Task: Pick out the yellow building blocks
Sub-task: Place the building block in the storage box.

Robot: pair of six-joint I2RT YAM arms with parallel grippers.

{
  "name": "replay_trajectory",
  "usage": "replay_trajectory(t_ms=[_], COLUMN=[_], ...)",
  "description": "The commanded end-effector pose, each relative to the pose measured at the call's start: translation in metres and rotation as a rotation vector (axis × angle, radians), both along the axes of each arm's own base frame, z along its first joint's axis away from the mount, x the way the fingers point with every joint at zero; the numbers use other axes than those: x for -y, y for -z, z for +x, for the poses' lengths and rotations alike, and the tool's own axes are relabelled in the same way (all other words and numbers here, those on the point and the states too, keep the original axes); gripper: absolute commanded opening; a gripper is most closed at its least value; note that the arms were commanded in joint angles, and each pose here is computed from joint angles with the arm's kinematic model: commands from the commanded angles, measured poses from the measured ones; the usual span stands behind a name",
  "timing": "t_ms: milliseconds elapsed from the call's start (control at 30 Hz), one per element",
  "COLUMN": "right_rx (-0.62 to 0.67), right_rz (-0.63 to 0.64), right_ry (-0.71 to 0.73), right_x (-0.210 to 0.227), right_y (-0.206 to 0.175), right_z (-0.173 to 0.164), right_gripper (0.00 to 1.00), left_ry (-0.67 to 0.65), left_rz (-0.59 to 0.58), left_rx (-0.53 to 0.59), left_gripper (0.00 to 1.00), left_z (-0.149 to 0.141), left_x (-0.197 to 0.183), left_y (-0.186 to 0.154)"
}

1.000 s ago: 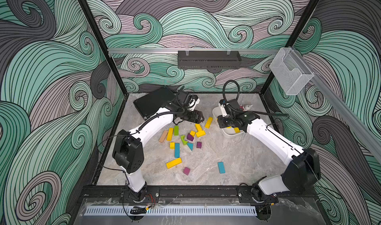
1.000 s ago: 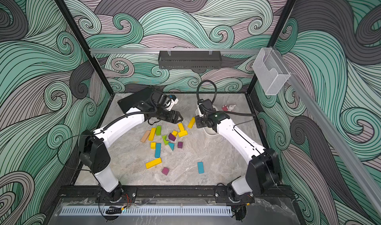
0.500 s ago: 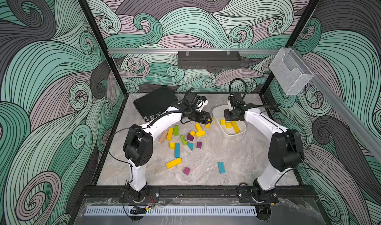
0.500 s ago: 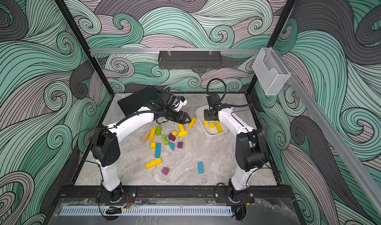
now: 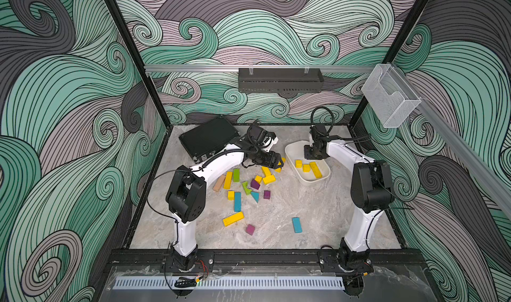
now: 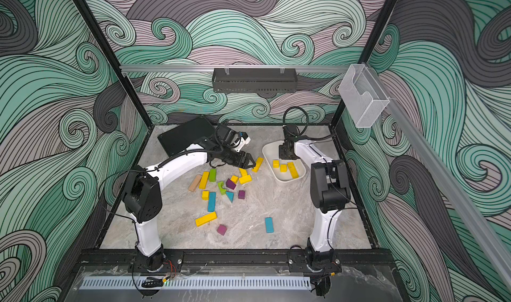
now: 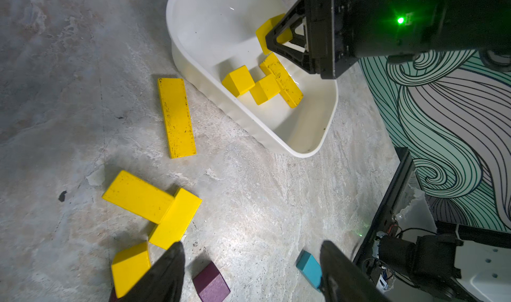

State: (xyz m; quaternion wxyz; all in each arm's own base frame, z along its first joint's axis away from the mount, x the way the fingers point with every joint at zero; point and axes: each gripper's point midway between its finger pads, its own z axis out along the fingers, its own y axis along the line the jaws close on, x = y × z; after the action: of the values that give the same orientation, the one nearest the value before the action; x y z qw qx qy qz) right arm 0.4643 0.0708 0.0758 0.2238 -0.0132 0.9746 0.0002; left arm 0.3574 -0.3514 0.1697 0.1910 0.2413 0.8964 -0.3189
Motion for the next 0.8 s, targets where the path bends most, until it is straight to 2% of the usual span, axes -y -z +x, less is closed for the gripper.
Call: replay_trajectory(t_ms=[0, 100, 233, 467, 767], right_rx=[-0.002, -0.020, -0.036, -0.026, 0.044], right_rz=[0.044, 0.052, 0.063, 0.061, 0.035], right_ry=[-0.027, -0.026, -0.034, -0.048, -0.064], right_x=[-0.011, -0.014, -0.016, -0.021, -0.024], right_y=[0.003, 0.011, 0.018, 0.013, -0.020], right_z=[0.008, 0.011, 0.011, 0.009, 0.007], right_gripper=[0.20, 0.21, 0.37, 0.52, 0.54], left_ry=[0.019, 0.016, 0.015, 0.007, 0.004], left_rz=[0.015, 0.026, 0.030, 0.052, 0.057], left_rx=[0.002, 0.010, 0.004, 0.035, 0.061], left_gripper=[0.76, 0.76, 0.76, 0.77, 0.77], left_z=[-0.001, 0.000, 0.001, 0.003, 0.003], left_x=[0.000, -0.002, -0.002, -0.007, -0.011], left_y=[0.003, 0.004, 0.006, 0.003, -0.006])
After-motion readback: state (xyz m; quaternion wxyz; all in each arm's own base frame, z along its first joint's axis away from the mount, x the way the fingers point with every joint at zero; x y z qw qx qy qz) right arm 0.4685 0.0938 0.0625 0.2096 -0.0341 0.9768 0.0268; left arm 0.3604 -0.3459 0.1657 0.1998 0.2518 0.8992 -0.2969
